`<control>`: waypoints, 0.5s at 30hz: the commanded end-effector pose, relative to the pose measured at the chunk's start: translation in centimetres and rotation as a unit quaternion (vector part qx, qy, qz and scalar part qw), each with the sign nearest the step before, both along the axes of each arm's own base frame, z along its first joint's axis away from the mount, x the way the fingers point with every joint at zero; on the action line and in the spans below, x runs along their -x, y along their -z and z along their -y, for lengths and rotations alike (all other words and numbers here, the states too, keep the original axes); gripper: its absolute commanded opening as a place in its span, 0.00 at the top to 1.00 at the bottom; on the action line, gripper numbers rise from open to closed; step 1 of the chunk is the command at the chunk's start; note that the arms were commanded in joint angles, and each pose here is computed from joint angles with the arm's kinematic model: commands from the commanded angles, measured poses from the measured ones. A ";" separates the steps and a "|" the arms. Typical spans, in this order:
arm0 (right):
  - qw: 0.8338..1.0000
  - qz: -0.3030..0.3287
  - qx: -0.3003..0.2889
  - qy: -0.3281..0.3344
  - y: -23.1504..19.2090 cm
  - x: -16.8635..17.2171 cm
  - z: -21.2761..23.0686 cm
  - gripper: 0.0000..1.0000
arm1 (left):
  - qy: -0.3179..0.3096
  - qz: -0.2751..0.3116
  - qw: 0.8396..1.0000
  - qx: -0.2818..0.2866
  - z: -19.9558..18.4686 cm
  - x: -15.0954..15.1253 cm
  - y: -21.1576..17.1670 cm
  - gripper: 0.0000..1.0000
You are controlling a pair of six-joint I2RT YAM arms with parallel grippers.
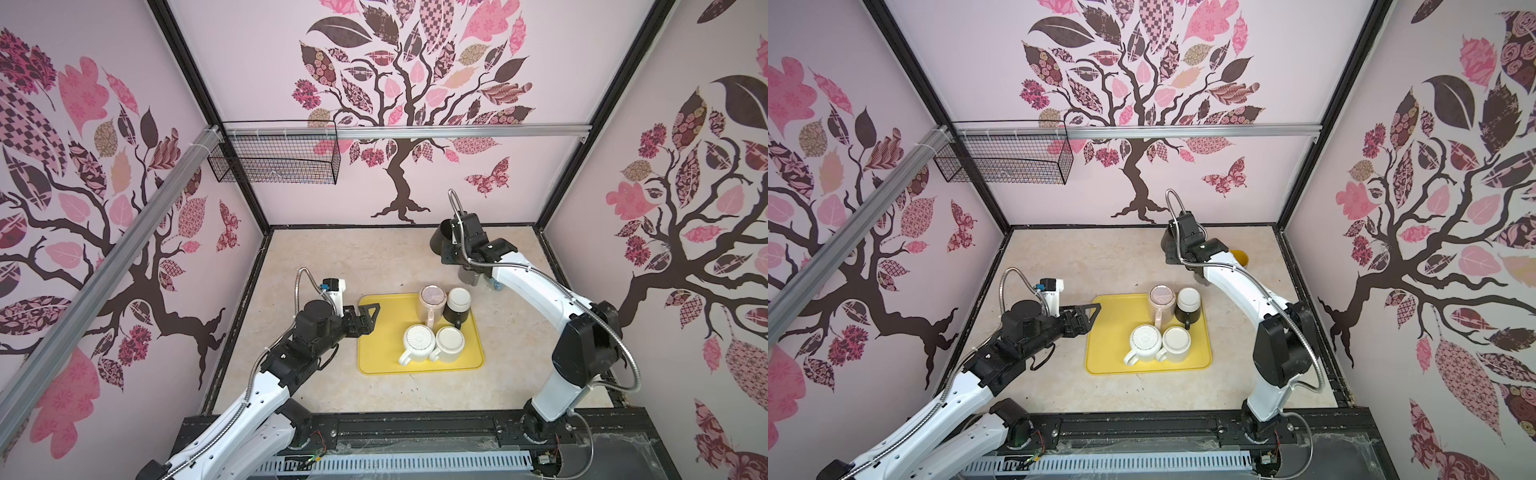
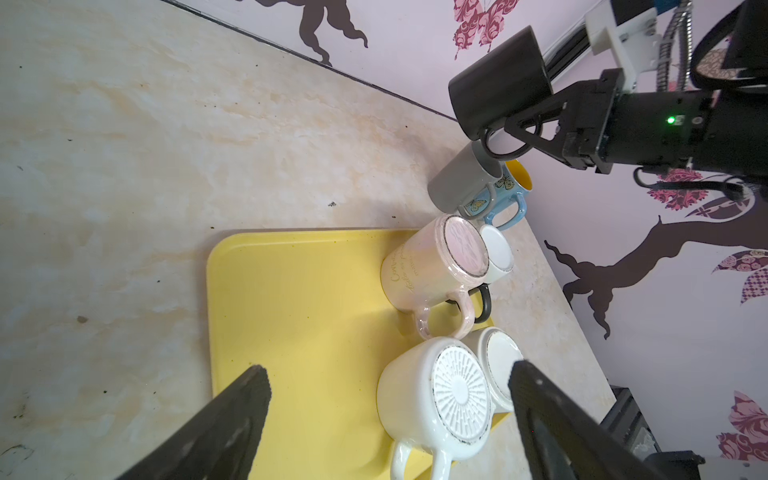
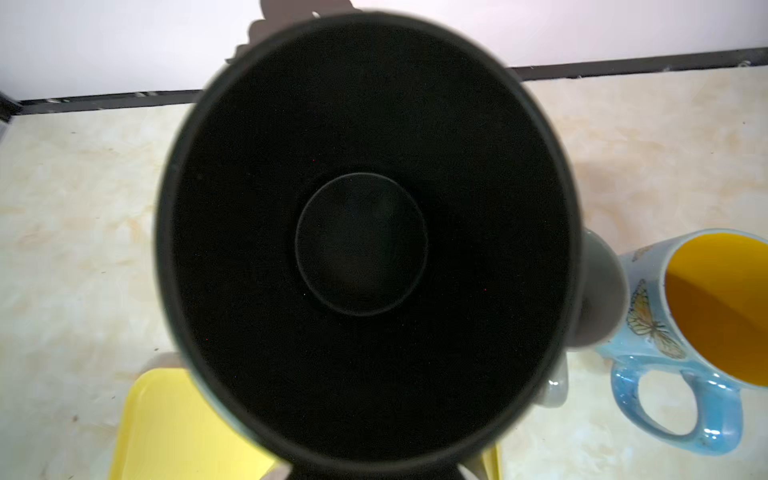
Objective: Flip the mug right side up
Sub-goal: 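Lower the black mug opening-up beside the grey mug with the right gripper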
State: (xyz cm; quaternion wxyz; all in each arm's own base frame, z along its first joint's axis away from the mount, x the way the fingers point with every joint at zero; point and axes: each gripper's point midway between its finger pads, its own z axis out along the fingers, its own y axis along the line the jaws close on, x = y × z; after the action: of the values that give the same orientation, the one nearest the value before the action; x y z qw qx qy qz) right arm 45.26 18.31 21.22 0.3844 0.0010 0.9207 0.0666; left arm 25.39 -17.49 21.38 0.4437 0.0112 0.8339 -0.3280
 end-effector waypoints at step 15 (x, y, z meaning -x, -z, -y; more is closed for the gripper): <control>0.998 -0.014 0.054 0.007 4.3 -3.3 0.1 1.00 | 0.012 0.013 1.000 -0.003 0.5 -0.5 -1.3 0.07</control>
State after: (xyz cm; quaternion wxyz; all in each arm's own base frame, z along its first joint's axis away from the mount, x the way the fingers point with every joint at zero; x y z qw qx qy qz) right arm 46.76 18.52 15.46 0.3360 -0.0180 0.9414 0.0238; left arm 25.52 -17.77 20.44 0.4310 0.0179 0.8428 -0.3220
